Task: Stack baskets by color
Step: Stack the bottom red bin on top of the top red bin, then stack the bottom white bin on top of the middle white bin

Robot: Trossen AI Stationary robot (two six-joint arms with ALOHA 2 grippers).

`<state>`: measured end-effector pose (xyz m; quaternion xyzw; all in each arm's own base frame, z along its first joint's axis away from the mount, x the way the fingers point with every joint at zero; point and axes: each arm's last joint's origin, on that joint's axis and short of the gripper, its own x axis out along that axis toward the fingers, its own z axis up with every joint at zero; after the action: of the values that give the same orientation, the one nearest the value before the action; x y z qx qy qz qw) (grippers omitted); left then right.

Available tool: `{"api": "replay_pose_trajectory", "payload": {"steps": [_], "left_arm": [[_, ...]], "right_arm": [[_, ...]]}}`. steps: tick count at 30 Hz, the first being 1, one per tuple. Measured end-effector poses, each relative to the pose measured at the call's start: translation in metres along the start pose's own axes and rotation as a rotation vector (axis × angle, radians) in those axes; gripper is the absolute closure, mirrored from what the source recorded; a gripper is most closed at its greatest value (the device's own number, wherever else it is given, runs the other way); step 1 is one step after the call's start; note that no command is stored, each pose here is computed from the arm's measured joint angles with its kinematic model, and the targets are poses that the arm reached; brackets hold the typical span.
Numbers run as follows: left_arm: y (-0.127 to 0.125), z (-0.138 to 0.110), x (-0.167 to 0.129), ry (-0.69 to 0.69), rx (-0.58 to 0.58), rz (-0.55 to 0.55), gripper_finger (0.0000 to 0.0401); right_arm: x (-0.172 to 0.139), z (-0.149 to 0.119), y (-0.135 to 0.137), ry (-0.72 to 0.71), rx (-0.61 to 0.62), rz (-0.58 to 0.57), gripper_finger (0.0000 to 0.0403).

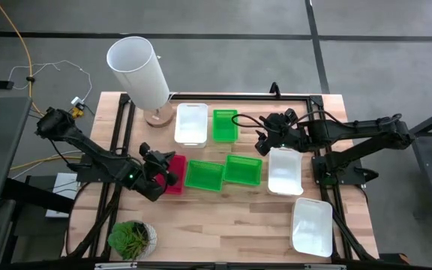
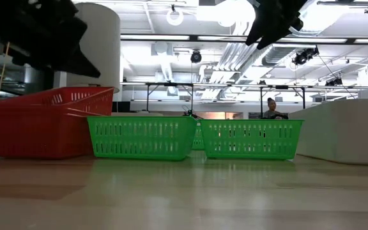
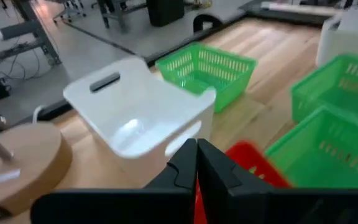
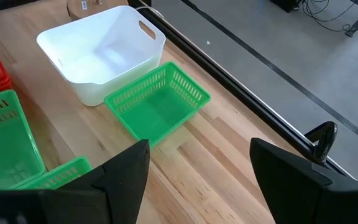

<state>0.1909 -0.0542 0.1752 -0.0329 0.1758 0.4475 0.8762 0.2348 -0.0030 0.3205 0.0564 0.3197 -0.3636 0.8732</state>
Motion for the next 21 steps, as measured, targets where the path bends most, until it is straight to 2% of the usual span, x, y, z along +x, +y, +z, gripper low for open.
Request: {"api": "replay_pose_trajectory", "payload": {"steps": [6, 14, 18, 21], "left_arm": [[0.008, -0.016, 0.007, 0.016, -0.050, 0.015, 0.0401], [0.006, -0.015, 0.010, 0.020, -0.029, 0.002, 0.0401], [0.002, 0.009, 0.004, -0.030, 0.050, -0.018, 0.0401], [-0.004, 0.037, -0.001, -0.010, 0.186, -0.117, 0.0401]], "right_arm": [[0.000, 0.000, 0.000, 0.000, 0.003, 0.000, 0.0138], [0.000, 0.000, 0.000, -0.001, 0.002, 0.000, 0.0138], [0.000, 0.000, 0.000, 0.002, -0.022, -0.002, 0.0138], [0.000, 0.000, 0.000, 0.002, -0.052, -0.002, 0.0138]]}}
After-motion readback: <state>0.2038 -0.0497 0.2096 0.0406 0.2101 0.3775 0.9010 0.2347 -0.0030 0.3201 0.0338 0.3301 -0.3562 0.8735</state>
